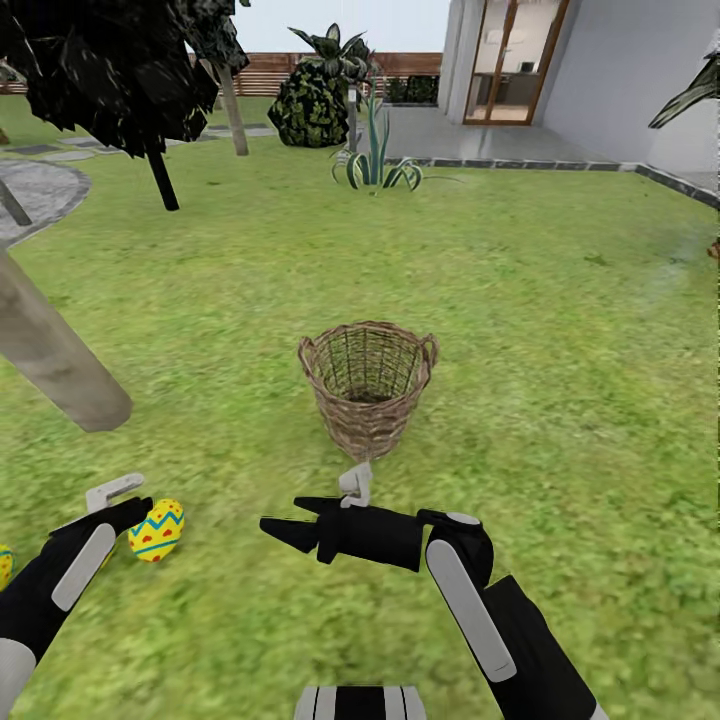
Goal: Take the three Easter eggs out of the wicker basket on the lawn in the garden, then place them on the lawn next to a single tree (choose any tree) so that all three eggs are next to the same tree and none are left in the basket.
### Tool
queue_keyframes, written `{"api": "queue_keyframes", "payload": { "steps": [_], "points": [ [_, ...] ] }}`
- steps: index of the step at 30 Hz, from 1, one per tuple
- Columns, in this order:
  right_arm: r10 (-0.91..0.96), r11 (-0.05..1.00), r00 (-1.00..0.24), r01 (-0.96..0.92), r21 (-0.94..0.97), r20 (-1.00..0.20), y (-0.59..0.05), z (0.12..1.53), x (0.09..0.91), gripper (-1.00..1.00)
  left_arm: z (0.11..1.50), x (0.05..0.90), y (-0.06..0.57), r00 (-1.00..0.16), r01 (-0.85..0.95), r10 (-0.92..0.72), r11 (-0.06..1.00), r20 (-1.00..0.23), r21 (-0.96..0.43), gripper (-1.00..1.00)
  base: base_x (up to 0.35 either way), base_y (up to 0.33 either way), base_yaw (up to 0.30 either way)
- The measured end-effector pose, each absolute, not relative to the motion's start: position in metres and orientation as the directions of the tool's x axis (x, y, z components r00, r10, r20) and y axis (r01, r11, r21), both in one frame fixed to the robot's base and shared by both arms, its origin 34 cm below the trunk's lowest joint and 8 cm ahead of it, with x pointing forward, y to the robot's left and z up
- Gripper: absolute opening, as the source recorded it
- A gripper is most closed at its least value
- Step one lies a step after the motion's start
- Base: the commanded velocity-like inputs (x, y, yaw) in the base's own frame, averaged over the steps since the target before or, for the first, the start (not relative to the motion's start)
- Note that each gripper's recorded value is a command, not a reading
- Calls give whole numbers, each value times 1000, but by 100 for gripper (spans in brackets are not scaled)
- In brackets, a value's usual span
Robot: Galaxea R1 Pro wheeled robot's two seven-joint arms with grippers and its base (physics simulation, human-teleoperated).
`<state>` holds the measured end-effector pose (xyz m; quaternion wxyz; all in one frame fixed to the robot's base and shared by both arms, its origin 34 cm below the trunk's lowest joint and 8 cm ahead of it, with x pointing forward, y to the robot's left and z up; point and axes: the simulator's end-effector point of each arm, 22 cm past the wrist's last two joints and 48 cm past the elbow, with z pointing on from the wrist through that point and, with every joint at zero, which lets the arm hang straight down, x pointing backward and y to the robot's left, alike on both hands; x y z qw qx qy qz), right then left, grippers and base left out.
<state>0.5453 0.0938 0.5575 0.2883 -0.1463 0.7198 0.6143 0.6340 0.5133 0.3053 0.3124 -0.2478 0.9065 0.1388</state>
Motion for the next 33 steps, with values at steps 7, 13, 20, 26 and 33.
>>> {"api": "queue_keyframes", "payload": {
  "steps": [7,13,20,26,33],
  "points": [
    [144,202,-773,-588,783,-618,94,572,543,100,322,639,513,-664,-538,-363,839,-654,81,100,-323,0,0],
    [144,204,-757,-607,768,-637,94,583,542,100,337,644,513,-648,-539,-361,839,-671,68,100,-97,0,0],
    [145,204,-739,-629,750,-658,94,598,539,100,353,647,513,-630,-540,-360,840,-688,54,100,-14,0,0],
    [145,203,-723,-647,735,-676,94,609,536,100,368,651,513,-612,-542,-361,840,-704,40,100,-2,0,-26],
    [146,206,-703,-667,716,-696,93,623,534,100,383,654,511,-601,-537,-355,843,-717,33,100,0,0,-147]
  ]
}}
